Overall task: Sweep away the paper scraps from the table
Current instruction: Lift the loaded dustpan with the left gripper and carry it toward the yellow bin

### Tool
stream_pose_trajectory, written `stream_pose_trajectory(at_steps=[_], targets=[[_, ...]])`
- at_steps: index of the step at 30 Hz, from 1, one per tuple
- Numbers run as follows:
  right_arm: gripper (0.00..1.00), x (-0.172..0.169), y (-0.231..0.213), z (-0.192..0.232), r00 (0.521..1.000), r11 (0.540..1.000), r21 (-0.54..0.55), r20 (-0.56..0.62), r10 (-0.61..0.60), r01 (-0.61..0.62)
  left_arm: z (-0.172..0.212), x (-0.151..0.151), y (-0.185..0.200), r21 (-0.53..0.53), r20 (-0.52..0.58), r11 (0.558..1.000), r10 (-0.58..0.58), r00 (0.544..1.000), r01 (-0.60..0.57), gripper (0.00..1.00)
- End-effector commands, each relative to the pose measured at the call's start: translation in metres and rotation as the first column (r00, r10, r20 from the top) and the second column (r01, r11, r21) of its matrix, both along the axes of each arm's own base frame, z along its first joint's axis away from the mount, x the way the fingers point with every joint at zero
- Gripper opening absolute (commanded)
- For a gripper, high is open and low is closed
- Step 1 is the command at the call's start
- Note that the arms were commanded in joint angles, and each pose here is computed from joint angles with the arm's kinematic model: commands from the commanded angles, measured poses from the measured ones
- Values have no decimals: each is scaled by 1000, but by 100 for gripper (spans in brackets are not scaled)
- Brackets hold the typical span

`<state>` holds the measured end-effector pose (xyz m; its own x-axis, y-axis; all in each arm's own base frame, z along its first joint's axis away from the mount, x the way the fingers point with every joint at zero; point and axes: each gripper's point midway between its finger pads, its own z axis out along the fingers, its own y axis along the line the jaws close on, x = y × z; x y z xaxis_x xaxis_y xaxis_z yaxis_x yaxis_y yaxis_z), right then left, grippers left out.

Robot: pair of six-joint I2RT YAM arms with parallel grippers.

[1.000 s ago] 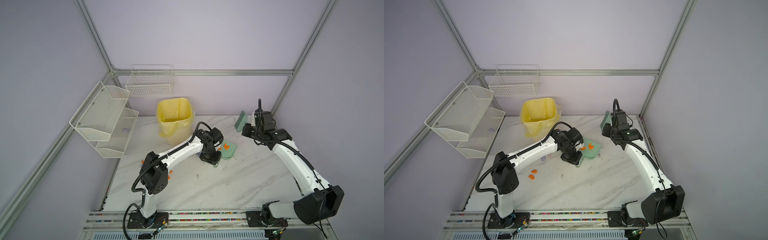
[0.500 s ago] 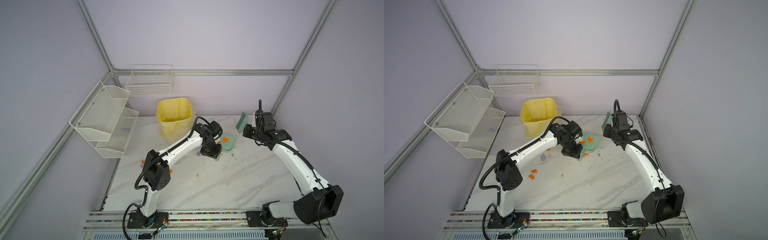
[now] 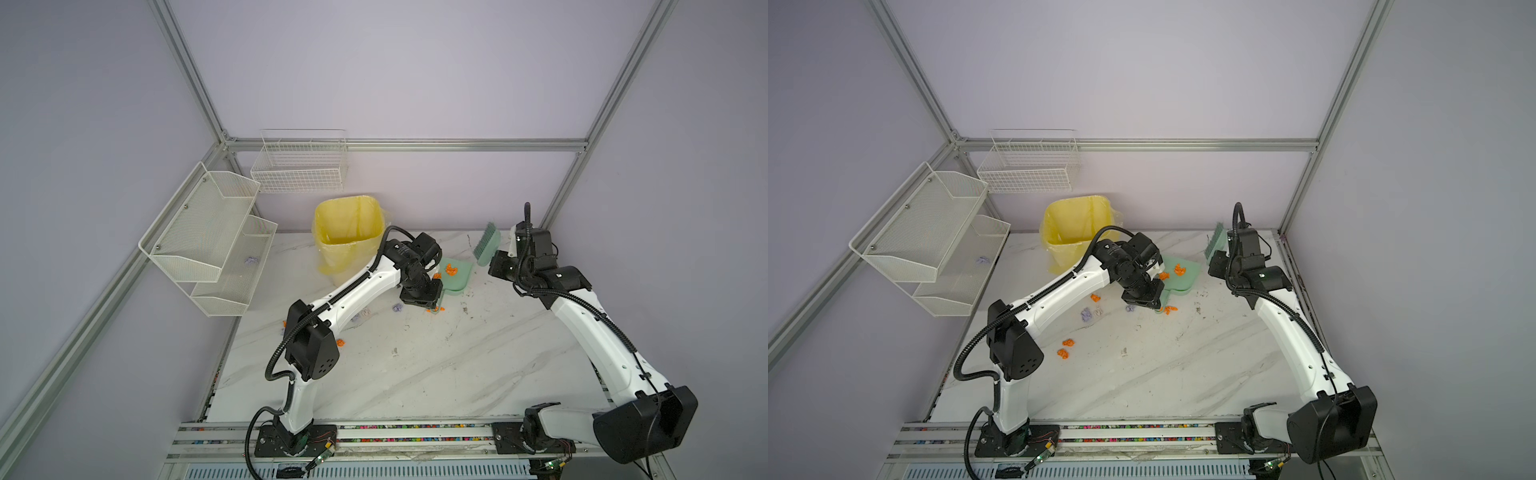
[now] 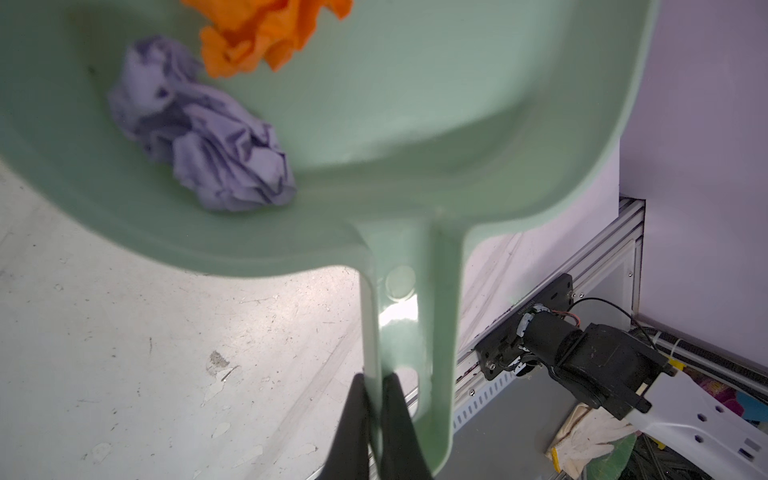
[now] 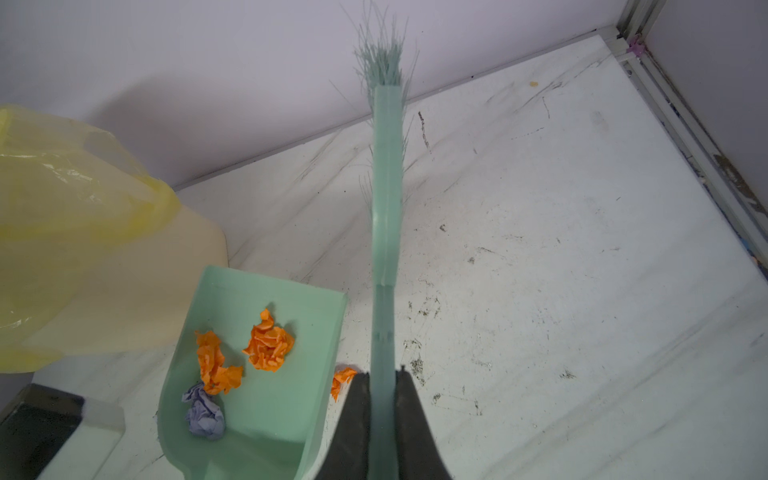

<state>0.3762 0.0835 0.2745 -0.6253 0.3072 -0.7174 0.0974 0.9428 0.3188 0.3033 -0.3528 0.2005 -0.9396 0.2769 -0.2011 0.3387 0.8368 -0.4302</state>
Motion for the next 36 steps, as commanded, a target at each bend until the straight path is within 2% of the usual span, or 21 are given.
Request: stream_pose_trajectory(at_steps=[1,9,19,32,36], targets=[[0,-1,-3,13,999,1000,23,44,-16,15,74,7,1,-148,115,989,30,993,-13,0],[0,-4,-8,19,997,999,14,64,-30,29,98,21,28,-192,142,979,99,985,-71,0],[0,-2,-3,7,999,1000,19,37,-10,9,133,35,59,-277,173,952,186,967,-134,0],[0,-8,-2,-6,1000,1000,20,14,3,-3,177,55,108,-443,158,872,305,939,-209,0],[0,-7,0,-5,1000,1000,27,17,8,-9,181,62,117,-535,99,813,330,939,-229,0]])
